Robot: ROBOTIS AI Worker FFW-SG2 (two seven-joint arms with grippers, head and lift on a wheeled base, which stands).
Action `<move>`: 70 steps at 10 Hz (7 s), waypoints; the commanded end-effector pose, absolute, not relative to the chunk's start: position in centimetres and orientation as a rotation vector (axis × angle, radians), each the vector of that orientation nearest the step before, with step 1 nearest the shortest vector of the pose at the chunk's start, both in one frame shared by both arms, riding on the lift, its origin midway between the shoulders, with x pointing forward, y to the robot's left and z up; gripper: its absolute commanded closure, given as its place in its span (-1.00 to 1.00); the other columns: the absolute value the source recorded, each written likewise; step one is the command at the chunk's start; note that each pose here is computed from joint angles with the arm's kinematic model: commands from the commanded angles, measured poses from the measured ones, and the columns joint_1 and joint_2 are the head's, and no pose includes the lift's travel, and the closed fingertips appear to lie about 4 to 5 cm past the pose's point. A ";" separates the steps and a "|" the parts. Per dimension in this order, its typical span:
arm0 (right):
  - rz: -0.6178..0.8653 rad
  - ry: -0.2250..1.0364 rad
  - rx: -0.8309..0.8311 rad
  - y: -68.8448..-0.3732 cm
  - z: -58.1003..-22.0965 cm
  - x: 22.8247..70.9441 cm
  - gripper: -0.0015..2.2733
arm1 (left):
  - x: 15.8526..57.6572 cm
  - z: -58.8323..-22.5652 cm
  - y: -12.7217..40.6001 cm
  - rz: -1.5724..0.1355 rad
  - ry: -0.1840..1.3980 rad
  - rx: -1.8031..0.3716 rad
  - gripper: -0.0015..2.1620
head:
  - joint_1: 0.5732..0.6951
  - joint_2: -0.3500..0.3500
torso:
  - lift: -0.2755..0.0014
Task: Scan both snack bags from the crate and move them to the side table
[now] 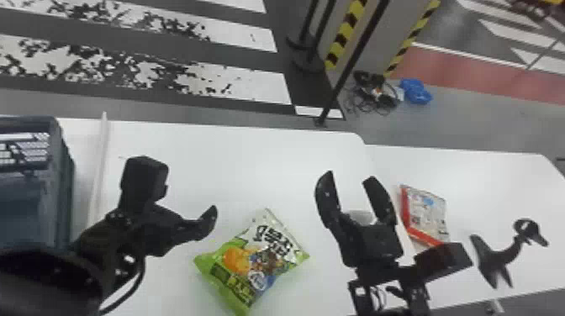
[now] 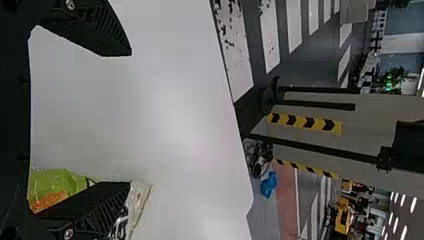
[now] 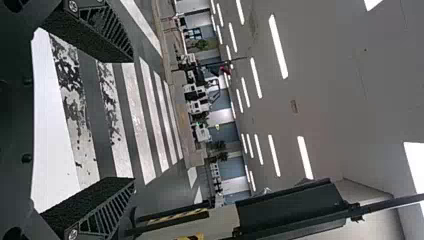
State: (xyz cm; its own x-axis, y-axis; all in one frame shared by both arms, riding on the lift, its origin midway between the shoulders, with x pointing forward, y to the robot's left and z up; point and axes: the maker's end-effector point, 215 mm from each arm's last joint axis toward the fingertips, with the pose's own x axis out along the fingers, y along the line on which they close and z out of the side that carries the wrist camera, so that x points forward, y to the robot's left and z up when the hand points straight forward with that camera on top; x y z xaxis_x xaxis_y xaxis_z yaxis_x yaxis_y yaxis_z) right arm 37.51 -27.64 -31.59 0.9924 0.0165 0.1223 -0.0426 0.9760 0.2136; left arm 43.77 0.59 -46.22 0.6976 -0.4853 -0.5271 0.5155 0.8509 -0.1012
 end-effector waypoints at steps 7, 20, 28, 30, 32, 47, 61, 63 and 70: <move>0.045 -0.071 0.193 -27.2 -33.8 37.7 -0.93 | 44.5 -28.2 23.6 -0.193 -0.052 -0.071 -0.93 | 1.00 -0.36 | 0.78; 0.339 0.534 -0.432 -9.5 -51.3 28.4 -0.93 | 38.9 -28.0 36.1 -0.035 -0.095 -0.063 -0.93 | 1.00 1.00 | 0.78; 0.305 0.652 -0.667 -7.8 -54.0 27.5 -0.93 | 38.9 -29.3 34.8 -0.082 -0.076 -0.080 -0.93 | 1.00 1.00 | 0.78; 0.300 0.668 -0.698 -8.0 -55.0 29.2 -0.93 | 38.9 -29.2 34.6 -0.093 -0.077 -0.082 -0.93 | 1.00 1.00 | 0.78; 0.302 0.678 -0.736 -8.4 -56.1 30.6 -0.93 | 38.8 -29.3 34.9 -0.094 -0.071 -0.080 -0.93 | 1.00 1.00 | 0.78; 0.364 0.540 -0.107 -10.2 -45.6 37.9 0.98 | 38.9 -31.2 34.0 -0.153 -0.037 -0.113 -0.93 | 1.00 1.00 | 0.78; -0.193 0.700 0.283 -26.6 -51.6 35.6 -1.00 | 39.0 -31.7 31.3 -0.203 -0.031 -0.111 -0.93 | 1.00 0.20 | 0.78; -0.273 0.715 0.139 -27.7 -52.0 35.2 -1.00 | 39.0 -31.6 31.0 -0.213 -0.033 -0.113 -0.93 | 1.00 0.18 | 0.78; -0.086 0.630 0.151 -24.6 -48.7 36.2 -0.91 | 38.6 -31.4 30.5 -0.227 -0.037 -0.117 -0.93 | 1.00 0.17 | 0.78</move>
State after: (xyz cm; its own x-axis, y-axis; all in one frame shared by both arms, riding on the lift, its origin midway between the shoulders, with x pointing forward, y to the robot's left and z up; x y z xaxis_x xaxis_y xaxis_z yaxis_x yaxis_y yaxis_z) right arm 36.12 -24.30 -48.96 0.8023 -0.0280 -0.5963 0.1208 0.9859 0.1162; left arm 38.62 30.58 -31.55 0.9739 -0.2221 0.0471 0.2261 0.9677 -0.1116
